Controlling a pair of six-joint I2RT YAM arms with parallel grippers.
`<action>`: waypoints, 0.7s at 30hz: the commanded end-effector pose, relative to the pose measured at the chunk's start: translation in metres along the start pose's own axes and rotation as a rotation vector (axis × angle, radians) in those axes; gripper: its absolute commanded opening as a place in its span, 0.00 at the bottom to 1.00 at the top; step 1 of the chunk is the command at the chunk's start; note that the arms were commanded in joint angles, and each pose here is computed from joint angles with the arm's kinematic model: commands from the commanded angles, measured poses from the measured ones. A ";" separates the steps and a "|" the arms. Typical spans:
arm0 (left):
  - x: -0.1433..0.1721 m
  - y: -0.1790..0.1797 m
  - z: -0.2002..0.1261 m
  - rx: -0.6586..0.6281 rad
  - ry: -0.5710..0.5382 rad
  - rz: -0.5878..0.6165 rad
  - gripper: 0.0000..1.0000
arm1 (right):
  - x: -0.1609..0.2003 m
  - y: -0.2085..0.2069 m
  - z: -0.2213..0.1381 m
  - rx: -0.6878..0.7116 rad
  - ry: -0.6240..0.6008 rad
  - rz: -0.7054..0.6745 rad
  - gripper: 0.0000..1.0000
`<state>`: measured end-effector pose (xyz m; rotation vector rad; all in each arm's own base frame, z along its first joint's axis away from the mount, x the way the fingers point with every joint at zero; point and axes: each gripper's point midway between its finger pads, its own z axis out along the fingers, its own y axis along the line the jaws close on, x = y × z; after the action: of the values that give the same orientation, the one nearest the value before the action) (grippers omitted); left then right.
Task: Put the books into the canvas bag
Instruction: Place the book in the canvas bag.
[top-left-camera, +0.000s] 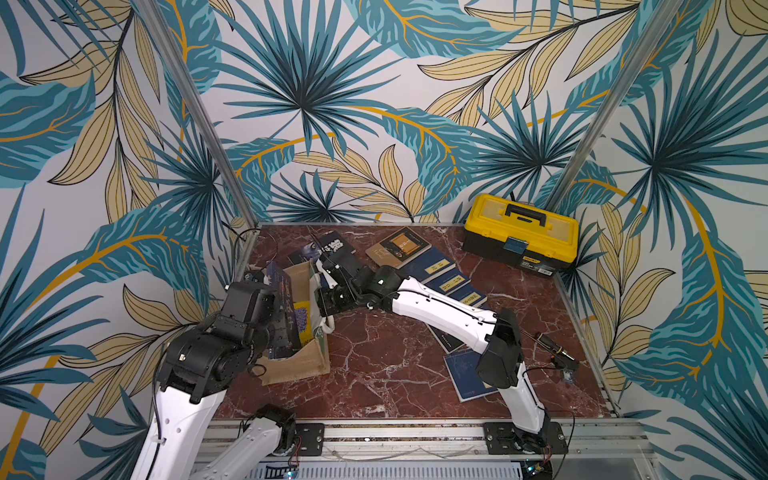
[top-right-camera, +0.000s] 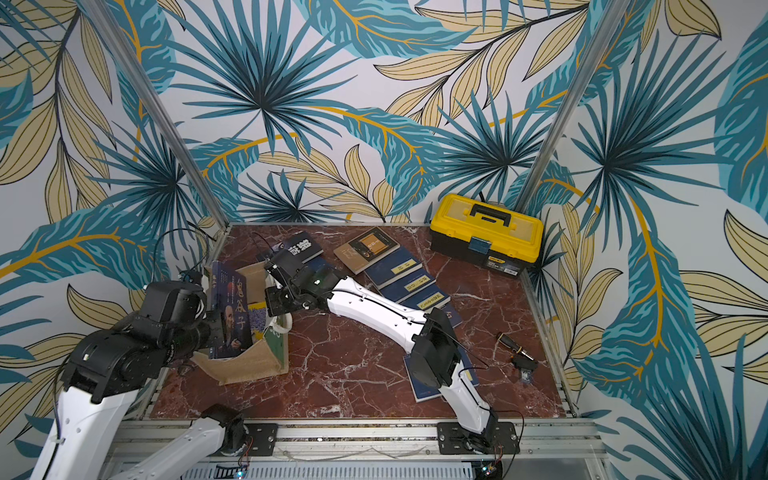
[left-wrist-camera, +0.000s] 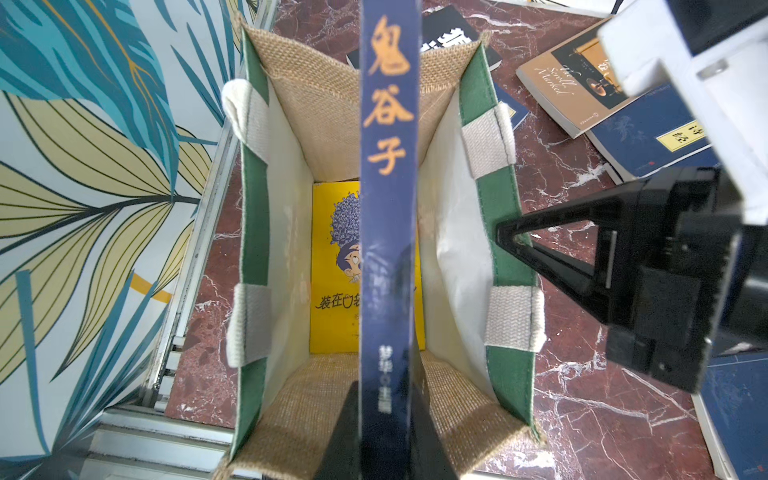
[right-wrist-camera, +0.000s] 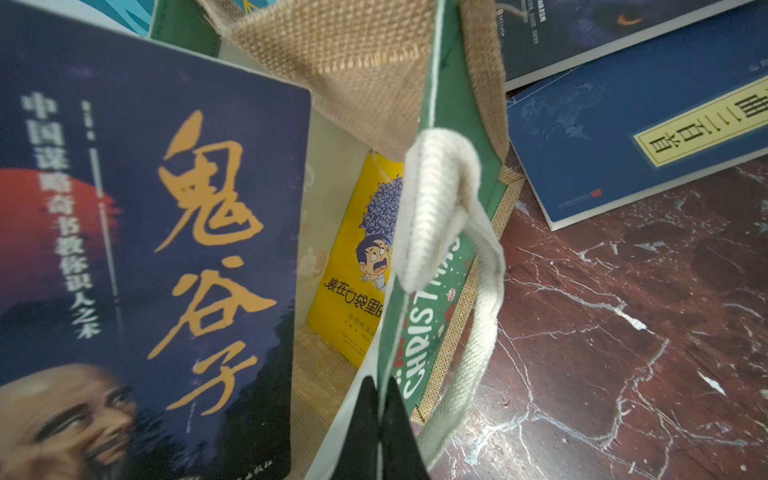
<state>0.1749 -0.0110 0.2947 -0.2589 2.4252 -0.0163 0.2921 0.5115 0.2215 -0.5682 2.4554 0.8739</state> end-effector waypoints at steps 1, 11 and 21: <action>0.003 0.006 -0.011 0.002 -0.012 -0.015 0.00 | -0.011 0.004 -0.017 -0.010 -0.042 -0.002 0.00; 0.009 -0.031 0.028 0.128 0.063 -0.012 0.00 | -0.009 0.011 -0.014 -0.052 -0.025 0.012 0.00; -0.005 -0.061 0.069 0.306 0.119 -0.079 0.00 | -0.010 0.011 -0.019 -0.044 -0.031 -0.010 0.00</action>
<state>0.2195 -0.0495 0.2454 -0.2615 2.5450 -0.2713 0.2909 0.5147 0.2244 -0.5670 2.4534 0.9138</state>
